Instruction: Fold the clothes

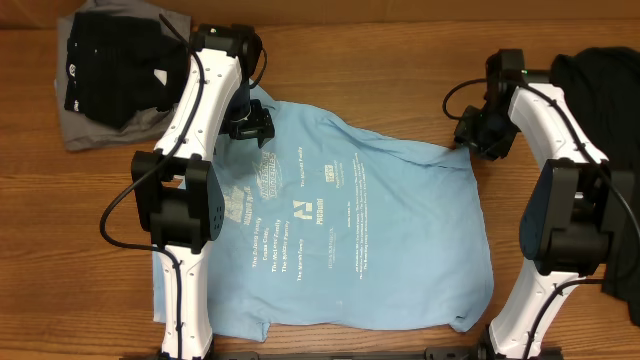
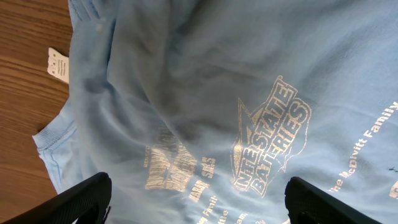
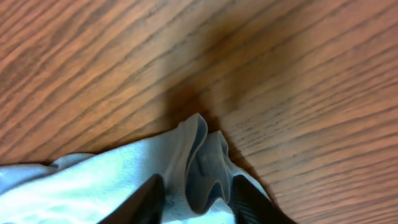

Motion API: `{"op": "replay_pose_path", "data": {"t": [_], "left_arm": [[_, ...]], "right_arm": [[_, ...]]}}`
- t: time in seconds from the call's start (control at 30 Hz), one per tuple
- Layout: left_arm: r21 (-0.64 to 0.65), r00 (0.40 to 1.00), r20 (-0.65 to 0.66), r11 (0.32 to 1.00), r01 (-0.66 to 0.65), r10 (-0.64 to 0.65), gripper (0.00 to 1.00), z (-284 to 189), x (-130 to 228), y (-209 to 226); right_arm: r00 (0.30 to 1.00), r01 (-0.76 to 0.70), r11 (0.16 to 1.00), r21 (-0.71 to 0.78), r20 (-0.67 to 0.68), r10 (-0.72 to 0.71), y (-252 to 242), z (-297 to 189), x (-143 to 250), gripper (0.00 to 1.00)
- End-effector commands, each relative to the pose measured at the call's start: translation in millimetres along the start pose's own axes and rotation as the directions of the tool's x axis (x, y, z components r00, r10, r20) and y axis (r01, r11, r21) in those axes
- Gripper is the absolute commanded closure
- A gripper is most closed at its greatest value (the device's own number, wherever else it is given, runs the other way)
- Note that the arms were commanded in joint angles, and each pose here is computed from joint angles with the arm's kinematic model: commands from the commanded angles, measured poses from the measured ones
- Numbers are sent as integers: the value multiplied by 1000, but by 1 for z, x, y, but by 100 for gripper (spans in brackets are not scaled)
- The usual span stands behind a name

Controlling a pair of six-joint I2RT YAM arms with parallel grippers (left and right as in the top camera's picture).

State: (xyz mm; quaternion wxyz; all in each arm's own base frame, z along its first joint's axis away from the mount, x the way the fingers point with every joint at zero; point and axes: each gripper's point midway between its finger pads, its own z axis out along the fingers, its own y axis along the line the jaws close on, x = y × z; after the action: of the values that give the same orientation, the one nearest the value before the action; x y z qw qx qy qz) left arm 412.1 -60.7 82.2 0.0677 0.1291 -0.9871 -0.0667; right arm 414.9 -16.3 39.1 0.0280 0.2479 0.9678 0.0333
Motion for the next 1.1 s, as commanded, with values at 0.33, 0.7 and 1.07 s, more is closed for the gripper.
{"op": "replay_pose_path", "data": {"t": [0.33,0.7,1.07], "left_arm": [[16,1000,15,1000,-9,8,7,0,-3,-4],[45,997,79,999,-4,1,7,1,-19,-12],[81,989,150,997,-3,-9,1,1,-36,-21]], "right_arm": [[995,-61,998,-29,82,63,8,-2,-18,96],[894,-186,971,-153,383,232,-5,-28,-108,96],[798,-286,930,-228,480,364,-72,-49,-157,37]]}}
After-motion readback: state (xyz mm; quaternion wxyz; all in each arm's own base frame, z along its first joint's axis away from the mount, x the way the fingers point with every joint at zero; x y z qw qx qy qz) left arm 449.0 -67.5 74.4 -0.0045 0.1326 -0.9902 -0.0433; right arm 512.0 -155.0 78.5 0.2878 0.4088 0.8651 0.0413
